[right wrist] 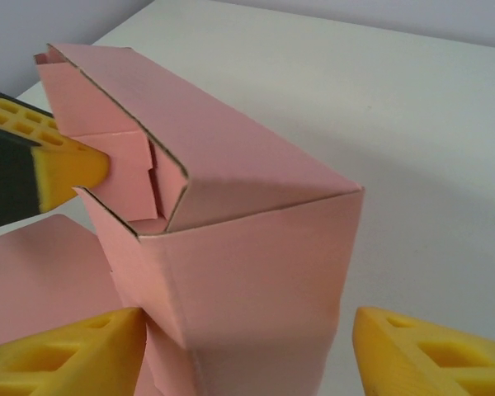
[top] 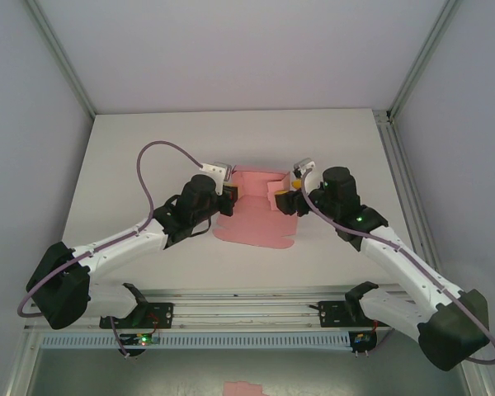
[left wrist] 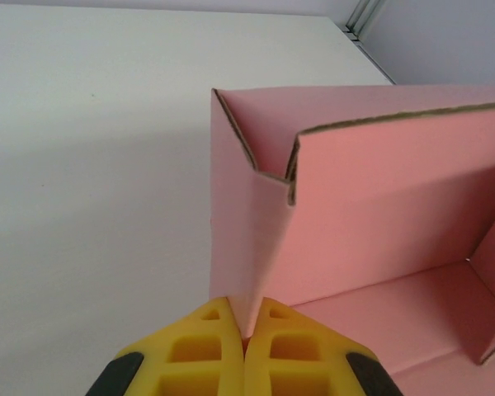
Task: Assemble paper box
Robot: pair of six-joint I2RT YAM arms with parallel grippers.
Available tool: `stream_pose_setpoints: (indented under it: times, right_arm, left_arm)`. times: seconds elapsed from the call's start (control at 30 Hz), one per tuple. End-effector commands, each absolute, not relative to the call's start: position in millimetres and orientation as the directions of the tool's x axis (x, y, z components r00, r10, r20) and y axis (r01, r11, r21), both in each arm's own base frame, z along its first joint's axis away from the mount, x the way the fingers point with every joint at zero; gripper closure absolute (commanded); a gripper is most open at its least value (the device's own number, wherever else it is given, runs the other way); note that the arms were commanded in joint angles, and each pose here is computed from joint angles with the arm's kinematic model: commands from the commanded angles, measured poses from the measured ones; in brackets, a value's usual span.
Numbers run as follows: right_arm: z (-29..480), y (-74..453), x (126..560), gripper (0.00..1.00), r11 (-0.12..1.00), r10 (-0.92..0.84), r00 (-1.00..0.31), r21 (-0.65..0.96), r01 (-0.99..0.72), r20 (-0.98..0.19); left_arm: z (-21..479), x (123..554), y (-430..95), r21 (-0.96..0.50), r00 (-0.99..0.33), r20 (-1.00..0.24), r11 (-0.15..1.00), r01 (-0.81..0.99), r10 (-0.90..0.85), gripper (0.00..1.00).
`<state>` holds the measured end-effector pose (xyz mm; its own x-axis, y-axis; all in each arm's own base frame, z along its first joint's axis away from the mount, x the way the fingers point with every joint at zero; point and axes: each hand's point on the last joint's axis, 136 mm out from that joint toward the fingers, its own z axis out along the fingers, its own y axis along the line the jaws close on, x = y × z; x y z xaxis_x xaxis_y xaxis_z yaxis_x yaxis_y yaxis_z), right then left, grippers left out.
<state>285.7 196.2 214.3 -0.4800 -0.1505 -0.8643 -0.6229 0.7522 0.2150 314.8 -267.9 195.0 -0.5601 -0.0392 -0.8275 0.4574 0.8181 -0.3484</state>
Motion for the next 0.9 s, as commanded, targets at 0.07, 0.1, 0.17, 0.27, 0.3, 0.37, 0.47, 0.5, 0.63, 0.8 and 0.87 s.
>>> stream_pose_setpoints:
  times: [0.07,0.1,0.17,0.27,0.3,0.37,0.47,0.5,0.63,0.8,0.87]
  right_arm:
    - [215.6,210.1,274.1,0.25,0.676,-0.161,-0.482,0.26,-0.69,-0.861]
    - [214.6,209.7,273.0,0.25,0.68,-0.16,-0.486,0.261,-0.685,-0.859]
    - [210.4,203.7,274.2,0.25,0.718,-0.17,-0.489,0.232,-0.657,-0.856]
    - [205.4,188.5,283.4,0.29,0.81,-0.191,-0.495,0.149,-0.568,-0.848]
    - [203.6,181.5,287.8,0.29,0.844,-0.194,-0.504,0.118,-0.523,-0.842]
    - [202.2,166.7,297.1,0.32,0.902,-0.203,-0.516,0.047,-0.43,-0.832]
    - [204.0,147.1,309.0,0.45,0.954,-0.199,-0.519,-0.043,-0.296,-0.832]
    - [204.8,142.9,311.5,0.53,0.962,-0.195,-0.518,-0.059,-0.266,-0.833]
    - [207.5,133.9,317.8,0.68,0.974,-0.189,-0.519,-0.093,-0.206,-0.834]
    - [205.3,136.4,319.8,0.76,0.972,-0.2,-0.527,-0.099,-0.215,-0.826]
    - [207.0,135.5,320.7,0.77,0.975,-0.19,-0.524,-0.096,-0.203,-0.83]
  left_arm:
    - [236.0,316.9,-282.0,-0.381,-0.499,-0.861,0.774,0.506,-0.098,1.0]
    - [235.3,318.2,-281.5,-0.381,-0.501,-0.86,0.778,0.499,-0.099,1.0]
    - [233.7,319.6,-282.0,-0.377,-0.505,-0.858,0.783,0.496,-0.093,1.0]
    - [232.4,320.1,-284.1,-0.378,-0.51,-0.856,0.78,0.498,-0.089,1.0]
    - [232.4,320.1,-284.2,-0.378,-0.511,-0.855,0.78,0.499,-0.088,1.0]
    - [233.3,318.9,-285.8,-0.377,-0.512,-0.855,0.776,0.505,-0.083,1.0]
    - [234.7,316.5,-287.7,-0.369,-0.51,-0.858,0.774,0.514,-0.07,1.0]
    - [235.0,315.6,-288.1,-0.367,-0.51,-0.858,0.775,0.515,-0.067,1.0]
    - [234.1,316.2,-284.7,-0.35,-0.511,-0.858,0.792,0.5,-0.057,1.0]
    - [232.3,316.0,-285.7,-0.348,-0.514,-0.856,0.794,0.499,-0.052,1.0]
    - [233.5,315.4,-286.3,-0.348,-0.515,-0.856,0.793,0.501,-0.051,1.0]
